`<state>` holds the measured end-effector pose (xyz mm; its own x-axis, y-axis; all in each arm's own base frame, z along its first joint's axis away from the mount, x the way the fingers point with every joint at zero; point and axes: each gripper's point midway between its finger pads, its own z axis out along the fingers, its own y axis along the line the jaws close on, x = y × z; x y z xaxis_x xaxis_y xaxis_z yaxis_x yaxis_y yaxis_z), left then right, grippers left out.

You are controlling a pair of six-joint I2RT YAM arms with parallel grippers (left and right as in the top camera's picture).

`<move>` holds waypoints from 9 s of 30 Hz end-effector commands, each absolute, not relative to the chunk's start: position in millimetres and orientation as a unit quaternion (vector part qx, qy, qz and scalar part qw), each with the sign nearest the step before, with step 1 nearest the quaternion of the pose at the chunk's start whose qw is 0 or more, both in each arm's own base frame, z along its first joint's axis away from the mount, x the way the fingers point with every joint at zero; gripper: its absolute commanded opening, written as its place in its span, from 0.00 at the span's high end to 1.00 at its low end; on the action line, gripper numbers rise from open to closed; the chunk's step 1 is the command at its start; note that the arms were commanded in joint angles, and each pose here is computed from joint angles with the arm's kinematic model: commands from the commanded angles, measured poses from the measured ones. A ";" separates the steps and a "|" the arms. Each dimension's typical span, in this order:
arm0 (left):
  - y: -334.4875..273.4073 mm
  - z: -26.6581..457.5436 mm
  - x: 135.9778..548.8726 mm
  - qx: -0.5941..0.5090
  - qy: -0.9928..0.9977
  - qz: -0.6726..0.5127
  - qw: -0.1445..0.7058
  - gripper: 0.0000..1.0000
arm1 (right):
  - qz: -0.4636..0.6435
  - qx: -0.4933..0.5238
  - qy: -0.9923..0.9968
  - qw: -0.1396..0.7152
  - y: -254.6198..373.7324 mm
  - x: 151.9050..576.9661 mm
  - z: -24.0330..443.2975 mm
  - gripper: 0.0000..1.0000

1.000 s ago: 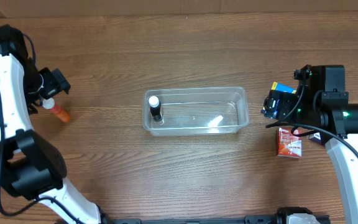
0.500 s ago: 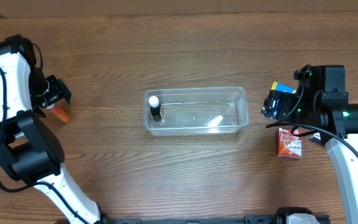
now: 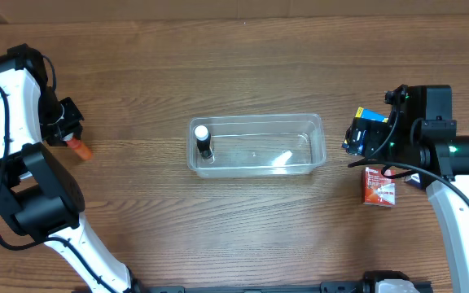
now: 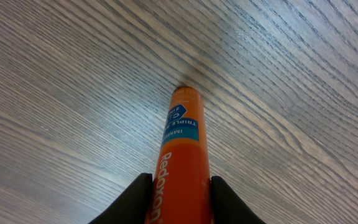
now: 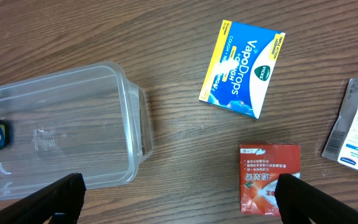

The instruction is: Pack container

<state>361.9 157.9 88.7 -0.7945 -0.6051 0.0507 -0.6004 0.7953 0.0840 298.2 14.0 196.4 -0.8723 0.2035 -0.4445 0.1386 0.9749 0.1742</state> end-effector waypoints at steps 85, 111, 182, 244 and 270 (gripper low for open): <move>-140.2 108.9 314.3 -0.004 -0.998 0.012 -0.058 0.51 | 0.069 0.089 0.959 0.260 11.7 304.3 211.3 0.00; -18.2 299.8 364.0 0.152 -0.953 0.071 -0.253 0.00 | -0.001 0.224 0.917 0.330 -46.9 350.7 274.2 0.00; -7.4 277.9 373.2 0.161 -0.957 0.061 -0.233 0.00 | -0.024 0.216 0.976 0.011 -50.6 382.0 -6.5 0.10; -7.2 278.8 374.9 0.157 -0.957 0.061 -0.237 0.00 | 0.070 -0.068 0.982 0.162 135.6 340.4 131.5 0.26; -7.2 278.8 374.9 0.157 -0.957 0.061 -0.237 0.00 | 0.056 -0.067 0.990 0.114 137.1 344.4 90.8 0.09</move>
<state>373.2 -7.1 282.9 -0.8279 -0.3474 -0.4403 -0.2898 0.9371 -0.1944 344.3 137.0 91.3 -0.9659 -0.1196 -0.2297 -0.1441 0.9852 0.0928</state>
